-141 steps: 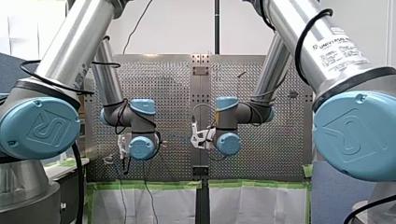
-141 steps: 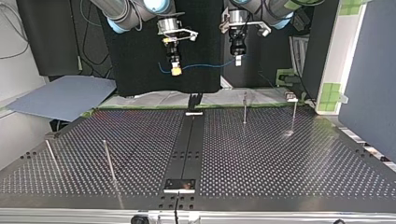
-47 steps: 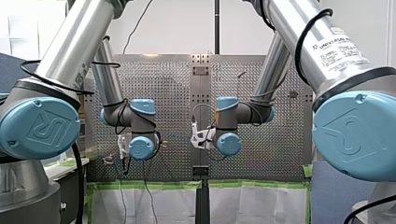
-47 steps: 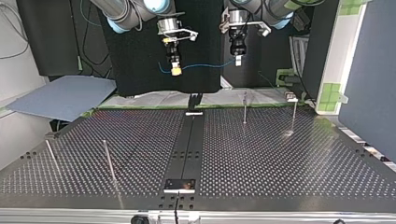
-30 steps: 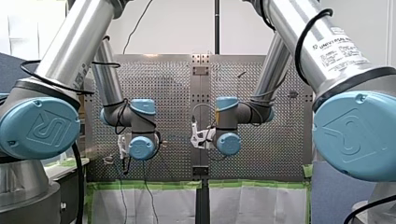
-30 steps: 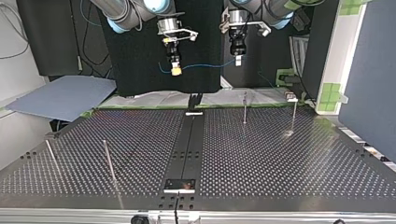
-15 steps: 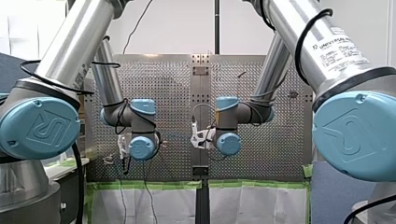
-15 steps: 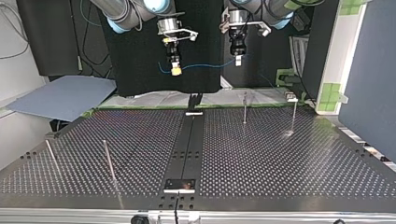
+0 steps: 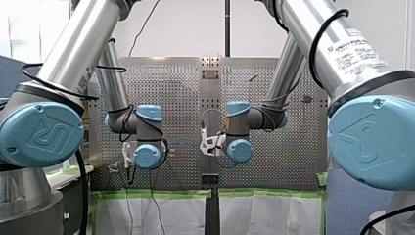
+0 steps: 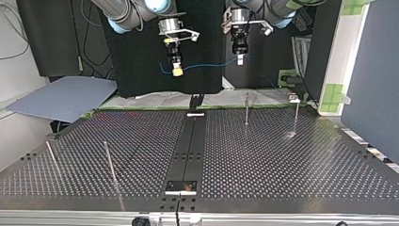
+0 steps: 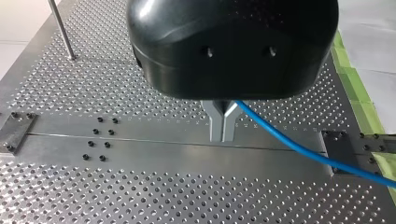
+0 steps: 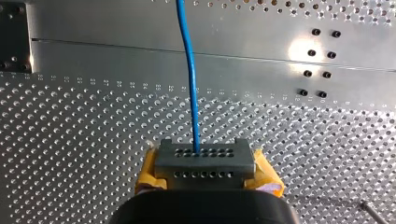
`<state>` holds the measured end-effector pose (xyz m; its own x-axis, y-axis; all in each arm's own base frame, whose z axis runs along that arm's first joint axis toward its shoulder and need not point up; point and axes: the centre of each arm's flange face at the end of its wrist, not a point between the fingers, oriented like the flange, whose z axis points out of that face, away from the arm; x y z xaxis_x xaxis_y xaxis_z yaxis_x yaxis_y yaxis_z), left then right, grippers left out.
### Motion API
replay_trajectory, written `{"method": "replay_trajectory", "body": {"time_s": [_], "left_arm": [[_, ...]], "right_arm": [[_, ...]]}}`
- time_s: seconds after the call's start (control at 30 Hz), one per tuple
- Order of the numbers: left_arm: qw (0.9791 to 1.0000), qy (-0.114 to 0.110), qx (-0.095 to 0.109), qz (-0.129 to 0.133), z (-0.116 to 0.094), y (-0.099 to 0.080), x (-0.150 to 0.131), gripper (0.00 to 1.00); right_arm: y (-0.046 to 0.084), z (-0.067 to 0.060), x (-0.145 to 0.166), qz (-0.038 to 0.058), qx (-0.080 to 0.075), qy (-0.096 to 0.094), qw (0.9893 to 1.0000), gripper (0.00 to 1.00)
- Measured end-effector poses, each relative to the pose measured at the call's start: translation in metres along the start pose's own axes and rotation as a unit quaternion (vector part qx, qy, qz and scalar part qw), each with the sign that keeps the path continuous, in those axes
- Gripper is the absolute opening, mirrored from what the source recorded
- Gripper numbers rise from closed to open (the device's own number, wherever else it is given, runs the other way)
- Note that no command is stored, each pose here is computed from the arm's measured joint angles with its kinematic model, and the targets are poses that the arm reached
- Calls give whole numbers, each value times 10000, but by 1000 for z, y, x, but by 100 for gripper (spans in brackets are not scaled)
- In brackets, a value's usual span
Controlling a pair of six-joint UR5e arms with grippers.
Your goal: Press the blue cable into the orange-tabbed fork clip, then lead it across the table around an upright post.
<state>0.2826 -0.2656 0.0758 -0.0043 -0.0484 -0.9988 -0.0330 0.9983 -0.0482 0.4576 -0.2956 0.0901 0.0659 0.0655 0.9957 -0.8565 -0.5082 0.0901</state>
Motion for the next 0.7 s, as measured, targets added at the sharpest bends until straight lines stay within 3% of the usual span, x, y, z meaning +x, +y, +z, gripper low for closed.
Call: {"method": "replay_trajectory", "body": {"time_s": [0.53, 0.7], "left_arm": [[10000, 3, 1, 2, 0, 0, 0, 0], [10000, 4, 1, 2, 0, 0, 0, 0]], "right_arm": [[0, 0, 0, -4, 0, -5, 10000, 0], [-15, 0, -9, -54, 14, -148, 9999, 0]]}}
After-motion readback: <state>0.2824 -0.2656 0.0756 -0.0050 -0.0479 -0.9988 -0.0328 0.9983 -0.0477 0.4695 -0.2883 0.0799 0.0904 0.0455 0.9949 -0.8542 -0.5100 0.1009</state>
